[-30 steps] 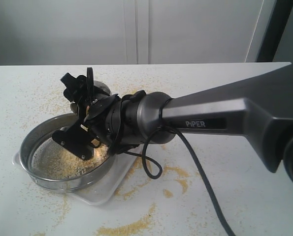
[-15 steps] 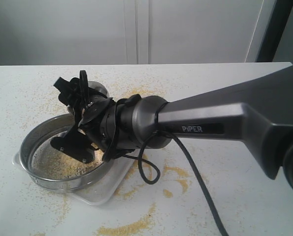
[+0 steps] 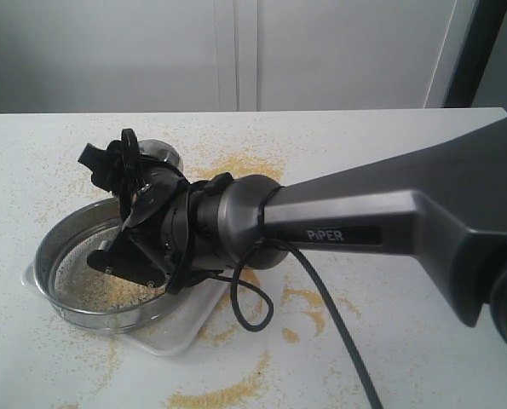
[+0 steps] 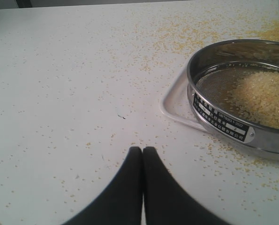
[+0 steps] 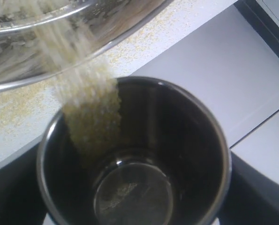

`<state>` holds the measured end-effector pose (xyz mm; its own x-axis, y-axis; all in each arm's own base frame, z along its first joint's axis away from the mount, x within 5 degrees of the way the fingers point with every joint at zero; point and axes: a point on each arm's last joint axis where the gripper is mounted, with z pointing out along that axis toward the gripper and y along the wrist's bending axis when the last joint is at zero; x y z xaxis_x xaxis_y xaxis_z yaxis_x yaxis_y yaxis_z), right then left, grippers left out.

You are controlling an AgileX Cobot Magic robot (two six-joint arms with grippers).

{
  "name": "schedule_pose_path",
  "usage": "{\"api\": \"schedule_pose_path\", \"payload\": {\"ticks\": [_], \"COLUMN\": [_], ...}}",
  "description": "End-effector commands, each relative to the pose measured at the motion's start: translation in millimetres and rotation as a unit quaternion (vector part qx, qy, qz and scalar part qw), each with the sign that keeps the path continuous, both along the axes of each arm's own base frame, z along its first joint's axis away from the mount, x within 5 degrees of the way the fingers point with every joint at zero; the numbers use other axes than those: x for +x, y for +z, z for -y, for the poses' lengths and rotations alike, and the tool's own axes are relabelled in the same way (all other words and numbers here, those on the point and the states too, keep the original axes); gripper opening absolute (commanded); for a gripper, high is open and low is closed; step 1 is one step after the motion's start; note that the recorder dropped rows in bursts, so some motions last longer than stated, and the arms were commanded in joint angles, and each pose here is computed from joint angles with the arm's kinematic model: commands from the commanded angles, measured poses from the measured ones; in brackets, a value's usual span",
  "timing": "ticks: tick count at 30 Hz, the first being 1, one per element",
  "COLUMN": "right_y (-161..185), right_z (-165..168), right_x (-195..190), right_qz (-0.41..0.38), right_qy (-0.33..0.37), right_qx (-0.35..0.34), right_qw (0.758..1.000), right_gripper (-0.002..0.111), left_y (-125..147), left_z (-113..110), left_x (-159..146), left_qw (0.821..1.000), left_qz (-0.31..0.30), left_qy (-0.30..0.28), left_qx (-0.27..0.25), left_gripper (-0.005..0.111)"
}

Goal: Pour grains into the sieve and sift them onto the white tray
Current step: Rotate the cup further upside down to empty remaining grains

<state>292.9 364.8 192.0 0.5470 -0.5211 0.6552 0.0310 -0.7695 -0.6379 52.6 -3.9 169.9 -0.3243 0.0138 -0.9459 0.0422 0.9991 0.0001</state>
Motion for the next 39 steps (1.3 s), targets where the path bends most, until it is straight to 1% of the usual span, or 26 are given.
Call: {"api": "schedule_pose_path", "payload": {"ticks": [1,8,12,14,15,16,18,19,20,22,24,26,29,30,31,32,33,34,36,38,39], "right_y": [6,8,9,7,2,-1,3,9,12,14,14,23,23,21,21,24,28,31,28,25,27], "right_z": [-1,0,-2,-6,-8,-9,-8,-7,-7,-9,-9,-6,-13,-15,-15,-11,-10,-11,-16,-14,-12], "right_x": [0,0,-1,-4,-7,-8,-7,-5,-3,-4,-5,-3,-6,-8,-8,-6,-4,-4,-7,-9,-8], "right_qz": [0.022,0.048,0.048,0.037,0.022,0.019,0.047,0.055,0.053,0.035,0.042,0.062,0.000,-0.012,0.001,0.031,0.046,0.041,-0.003,0.001,0.005], "right_qy": [0.010,0.020,0.026,0.042,0.062,0.072,0.064,0.049,0.032,0.024,0.025,0.006,-0.001,0.004,-0.001,-0.015,-0.023,-0.025,-0.019,-0.026,-0.043], "right_qx": [-0.022,-0.070,-0.068,-0.061,-0.059,-0.064,-0.093,-0.087,-0.066,-0.025,-0.035,-0.038,0.068,0.077,0.063,0.036,0.027,0.045,0.101,0.093,0.106], "right_qw": [0.999,0.996,0.996,0.997,0.996,0.995,0.992,0.993,0.996,0.999,0.998,0.997,0.998,0.997,0.998,0.999,0.998,0.998,0.995,0.995,0.993], "right_gripper": [0.000,0.000,0.000,0.000,0.000,0.000,0.000,0.000,0.000,0.000,0.000,0.000,0.000,0.000,0.000,0.000,0.000,0.000,0.000,0.000,0.000], "left_y": [-1,-1,-1,-1,-1,-1,-1,-1,-1,-1,-1,-1,-1,-1,-1,-1,-1,-1,-1,-1,-1], "left_z": [0,0,0,0,0,0,0,0,0,0,0,0,0,0,0,0,0,0,0,0,0], "left_x": [0,0,0,0,0,0,0,0,0,0,0,0,0,0,0,0,0,0,0,0,0], "left_qw": [1.000,1.000,1.000,1.000,1.000,1.000,1.000,1.000,1.000,1.000,1.000,1.000,1.000,1.000,1.000,1.000,1.000,1.000,1.000,1.000,1.000], "left_qz": [0.001,0.001,0.001,0.001,0.001,0.001,0.001,0.001,0.001,0.001,0.001,0.001,0.001,0.001,0.001,0.001,0.001,0.001,0.001,0.001,0.001], "left_qy": [0.001,0.001,0.001,0.001,0.001,0.001,0.001,0.001,0.001,0.001,0.001,0.001,0.001,0.001,0.001,0.001,0.001,0.001,0.001,0.001,0.001], "left_qx": [-0.004,-0.004,-0.004,-0.004,-0.004,-0.004,-0.004,-0.004,-0.004,-0.004,-0.004,-0.004,-0.004,-0.004,-0.004,-0.004,-0.004,-0.004,-0.004,-0.004,-0.004], "left_gripper": [0.000,0.000,0.000,0.000,0.000,0.000,0.000,0.000,0.000,0.000,0.000,0.000,0.000,0.000,0.000,0.000,0.000,0.000,0.000,0.000,0.000]}}
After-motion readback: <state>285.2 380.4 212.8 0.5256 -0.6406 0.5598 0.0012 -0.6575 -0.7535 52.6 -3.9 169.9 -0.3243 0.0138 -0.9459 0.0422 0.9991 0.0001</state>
